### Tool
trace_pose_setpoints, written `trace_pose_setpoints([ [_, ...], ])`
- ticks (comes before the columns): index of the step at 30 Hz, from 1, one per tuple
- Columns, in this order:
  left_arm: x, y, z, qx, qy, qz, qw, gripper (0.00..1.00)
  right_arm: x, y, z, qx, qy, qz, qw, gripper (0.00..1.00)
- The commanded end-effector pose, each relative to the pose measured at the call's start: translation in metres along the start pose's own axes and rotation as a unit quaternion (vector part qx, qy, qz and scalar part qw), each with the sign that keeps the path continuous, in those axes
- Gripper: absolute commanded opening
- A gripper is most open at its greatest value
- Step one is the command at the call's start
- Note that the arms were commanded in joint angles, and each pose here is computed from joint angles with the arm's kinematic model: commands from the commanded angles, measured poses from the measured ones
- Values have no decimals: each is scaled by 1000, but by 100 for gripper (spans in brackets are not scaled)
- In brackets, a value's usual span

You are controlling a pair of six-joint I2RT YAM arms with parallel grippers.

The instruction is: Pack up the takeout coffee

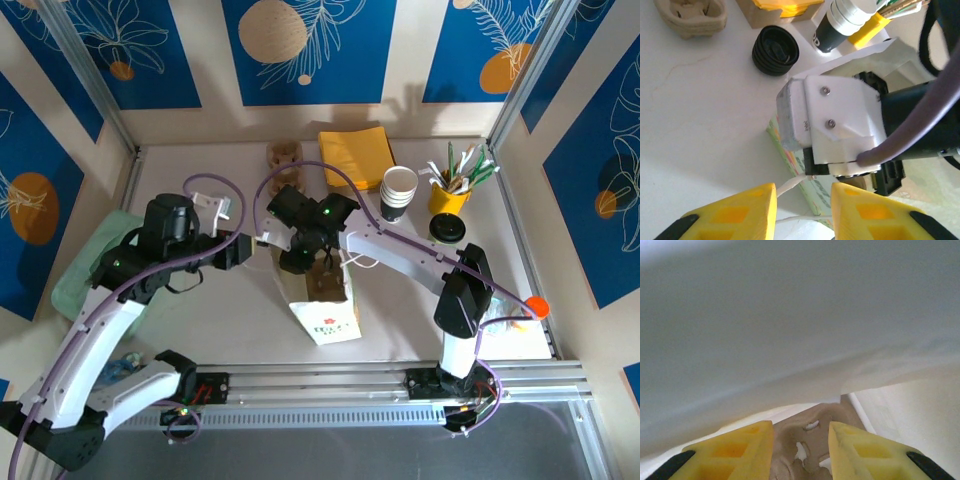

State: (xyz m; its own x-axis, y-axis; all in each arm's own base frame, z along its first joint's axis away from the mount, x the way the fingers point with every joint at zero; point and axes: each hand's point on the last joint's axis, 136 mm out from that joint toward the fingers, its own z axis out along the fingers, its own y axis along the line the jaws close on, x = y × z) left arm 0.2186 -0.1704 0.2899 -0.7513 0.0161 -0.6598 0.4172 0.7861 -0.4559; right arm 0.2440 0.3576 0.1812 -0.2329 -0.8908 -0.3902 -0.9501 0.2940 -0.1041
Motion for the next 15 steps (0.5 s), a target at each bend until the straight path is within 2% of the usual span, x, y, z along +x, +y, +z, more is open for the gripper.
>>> trace_pose_setpoints([
  [1, 0, -7, -2, 19, -3, 0, 1000, 34, -9, 2, -25, -8, -33, -1, 999, 35],
  [9, -3, -9, -2, 20, -9, 2, 1000, 36, -16, -2, -57, 0, -65, 12, 998, 39],
  [15, -7, -10, 0, 25, -12, 3, 1000, 37, -17, -11, -85, 13, -85, 52, 995, 43],
])
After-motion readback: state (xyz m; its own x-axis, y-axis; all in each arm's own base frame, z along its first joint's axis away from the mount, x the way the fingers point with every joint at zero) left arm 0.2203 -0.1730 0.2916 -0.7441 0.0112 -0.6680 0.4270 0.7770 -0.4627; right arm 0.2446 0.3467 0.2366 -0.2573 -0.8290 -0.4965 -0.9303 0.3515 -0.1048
